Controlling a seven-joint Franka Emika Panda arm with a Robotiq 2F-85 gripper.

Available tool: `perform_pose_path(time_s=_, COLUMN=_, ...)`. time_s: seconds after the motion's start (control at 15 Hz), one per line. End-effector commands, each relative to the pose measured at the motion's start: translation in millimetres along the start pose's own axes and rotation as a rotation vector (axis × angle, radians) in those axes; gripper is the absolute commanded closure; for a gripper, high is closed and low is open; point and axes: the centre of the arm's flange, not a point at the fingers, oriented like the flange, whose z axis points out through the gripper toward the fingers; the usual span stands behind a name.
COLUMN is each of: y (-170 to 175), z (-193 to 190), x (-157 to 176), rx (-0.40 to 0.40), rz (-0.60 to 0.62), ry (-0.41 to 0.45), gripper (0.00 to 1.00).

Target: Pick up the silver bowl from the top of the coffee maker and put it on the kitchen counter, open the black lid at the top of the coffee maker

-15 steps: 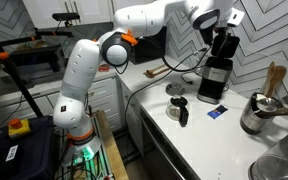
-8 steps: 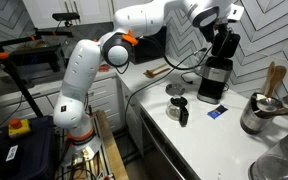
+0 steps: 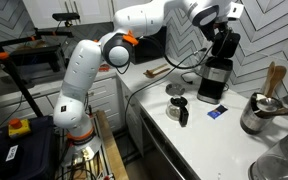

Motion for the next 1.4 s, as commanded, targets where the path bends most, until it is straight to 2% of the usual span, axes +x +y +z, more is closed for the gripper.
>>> perform_pose_path(time_s=0.0, y=-1.6, z=-2.6, x=7.3, rx=-0.002, rz=-0.018, ry=0.021, gripper=0.0)
perform_pose_path(time_s=0.2, y=-5.3, z=-2.2, x=7.6, rx=0.012, rz=-0.021, ry=0.026, gripper=0.0)
perform_pose_path(time_s=0.53, y=-10.4, z=-13.3, x=6.2, rx=-0.041, rz=-0.019, ry=0.013, gripper=0.0)
perform_pose_path(time_s=0.87, y=-16.5, z=-36.2, x=1.9, rx=-0.143, rz=-0.02, ry=0.005, gripper=0.0)
perform_pose_path(time_s=1.2, y=-31.3, z=-70.4, x=-8.5, rx=-0.221, rz=0.016, ry=-0.077, gripper=0.0)
perform_pose_path(time_s=1.33, y=-33.8, z=-87.0, x=-14.1, rx=-0.28, rz=0.027, ry=-0.111, gripper=0.0)
